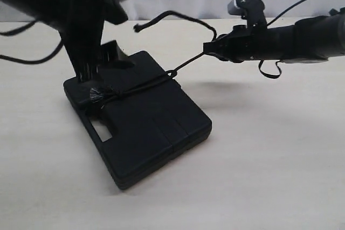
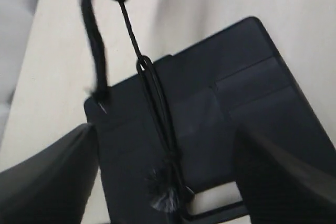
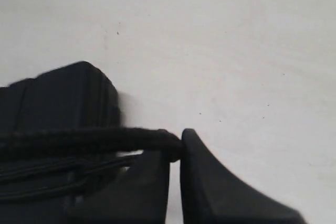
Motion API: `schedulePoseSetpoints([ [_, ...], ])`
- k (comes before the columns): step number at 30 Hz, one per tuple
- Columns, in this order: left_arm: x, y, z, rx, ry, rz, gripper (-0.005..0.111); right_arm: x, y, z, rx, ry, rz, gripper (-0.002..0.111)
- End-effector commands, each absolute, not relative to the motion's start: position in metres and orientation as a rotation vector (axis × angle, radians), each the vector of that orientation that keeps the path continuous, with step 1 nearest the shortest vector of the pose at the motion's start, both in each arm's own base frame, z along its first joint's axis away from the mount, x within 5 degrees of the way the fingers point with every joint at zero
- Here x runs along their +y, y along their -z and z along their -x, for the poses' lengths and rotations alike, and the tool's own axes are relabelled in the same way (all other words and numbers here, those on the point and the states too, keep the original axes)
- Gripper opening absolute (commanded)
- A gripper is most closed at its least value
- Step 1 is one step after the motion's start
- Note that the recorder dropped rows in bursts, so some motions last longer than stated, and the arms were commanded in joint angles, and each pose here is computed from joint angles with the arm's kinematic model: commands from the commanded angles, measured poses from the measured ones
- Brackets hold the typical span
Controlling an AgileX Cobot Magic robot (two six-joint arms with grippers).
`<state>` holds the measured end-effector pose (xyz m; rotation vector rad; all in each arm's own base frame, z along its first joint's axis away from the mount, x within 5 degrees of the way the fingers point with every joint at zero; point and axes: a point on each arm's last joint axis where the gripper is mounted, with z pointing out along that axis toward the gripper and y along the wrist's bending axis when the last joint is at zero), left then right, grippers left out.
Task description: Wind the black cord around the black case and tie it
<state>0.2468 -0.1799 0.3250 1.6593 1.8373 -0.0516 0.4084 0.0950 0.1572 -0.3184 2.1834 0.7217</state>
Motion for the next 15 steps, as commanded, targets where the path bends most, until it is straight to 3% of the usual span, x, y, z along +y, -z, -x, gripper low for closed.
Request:
schedulePoseSetpoints([
  [1, -0.179, -0.304, -0.249, 1.858, 0.031, -1.639, 0.067, 0.073, -0.171, -0.405, 2.065, -1.029, 0.292, 0.004],
  [5, -0.180, -0.298, -0.250, 1.847, 0.044, -1.592, 0.067, 0.069, -0.183, -0.397, 1.948, -1.234, 0.351, 0.004],
  [15, -0.178, -0.267, -0.253, 1.793, 0.003, -1.465, 0.067, 0.076, -0.203, -0.395, 1.831, -1.369, 0.440, 0.004],
])
